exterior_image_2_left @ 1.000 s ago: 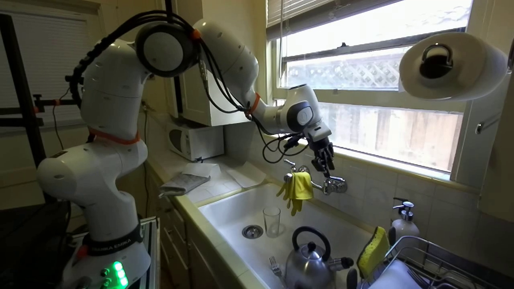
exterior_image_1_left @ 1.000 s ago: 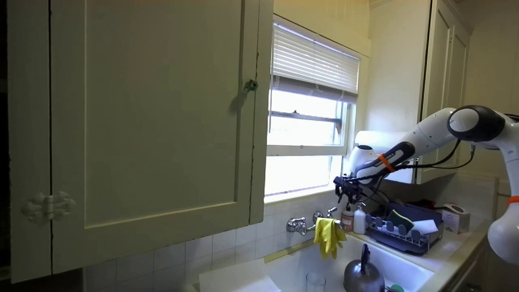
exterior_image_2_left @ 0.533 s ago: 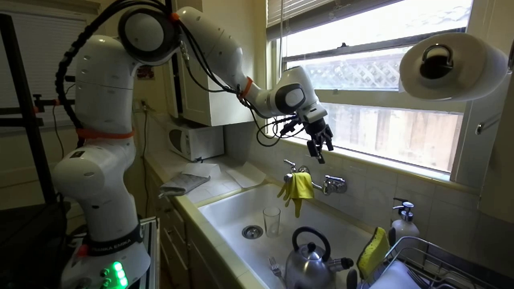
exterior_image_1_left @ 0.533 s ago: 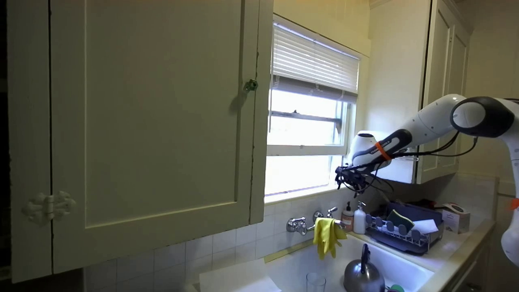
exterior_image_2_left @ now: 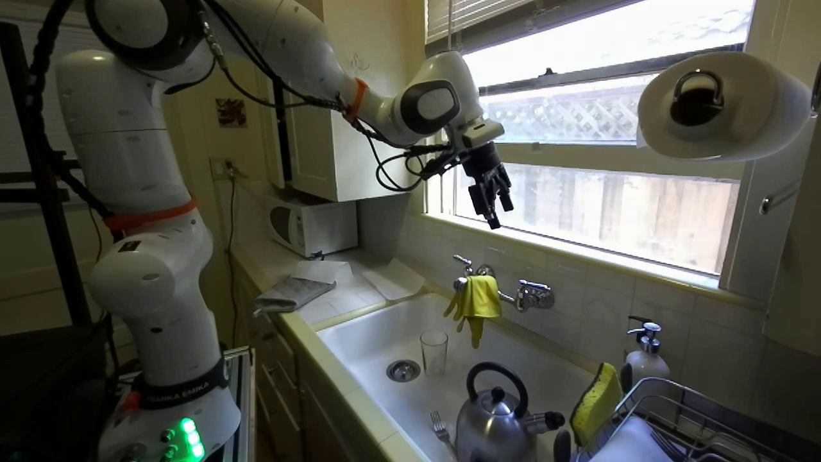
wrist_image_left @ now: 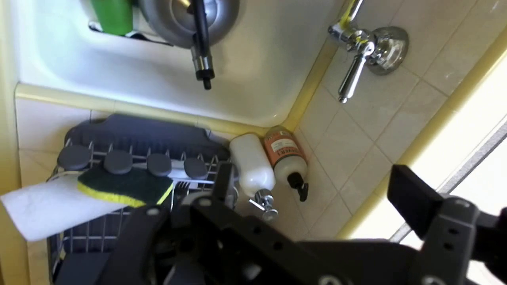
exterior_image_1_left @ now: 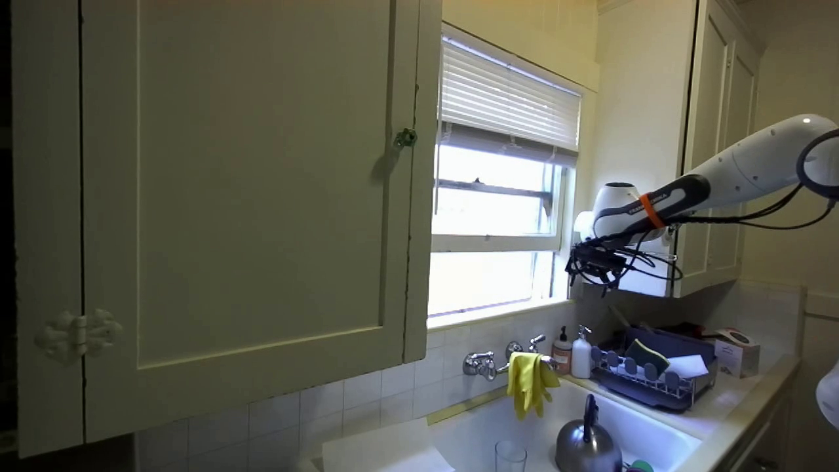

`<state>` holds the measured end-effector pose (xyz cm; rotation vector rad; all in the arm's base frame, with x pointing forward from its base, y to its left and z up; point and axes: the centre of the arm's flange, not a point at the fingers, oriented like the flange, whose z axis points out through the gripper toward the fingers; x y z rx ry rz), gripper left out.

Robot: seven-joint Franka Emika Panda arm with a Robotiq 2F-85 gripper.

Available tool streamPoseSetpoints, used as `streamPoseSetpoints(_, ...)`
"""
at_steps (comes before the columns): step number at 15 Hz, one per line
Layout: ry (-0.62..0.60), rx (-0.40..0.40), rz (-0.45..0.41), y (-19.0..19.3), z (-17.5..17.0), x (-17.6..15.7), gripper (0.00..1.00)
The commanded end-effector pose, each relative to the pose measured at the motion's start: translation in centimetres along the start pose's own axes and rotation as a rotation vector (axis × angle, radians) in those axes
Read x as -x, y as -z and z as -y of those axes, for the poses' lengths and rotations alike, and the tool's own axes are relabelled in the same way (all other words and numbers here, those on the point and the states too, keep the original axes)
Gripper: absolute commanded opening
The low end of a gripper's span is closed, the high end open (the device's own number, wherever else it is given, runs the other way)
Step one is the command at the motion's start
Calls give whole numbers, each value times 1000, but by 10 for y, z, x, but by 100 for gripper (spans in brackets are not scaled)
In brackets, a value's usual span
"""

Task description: Put the glove on the faucet

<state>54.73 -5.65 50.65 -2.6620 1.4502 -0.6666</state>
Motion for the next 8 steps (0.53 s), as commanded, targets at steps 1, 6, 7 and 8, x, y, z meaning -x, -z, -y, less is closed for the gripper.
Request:
streamPoseSetpoints(1, 198, 29, -41, 33, -53, 12, 100)
streamPoseSetpoints(6, 452, 41, 53, 58, -76, 33, 100)
streamPoseSetpoints(7, 409, 66, 37, 59, -74, 38, 100)
streamPoseSetpoints(8, 392, 43, 23, 48, -61, 24, 100)
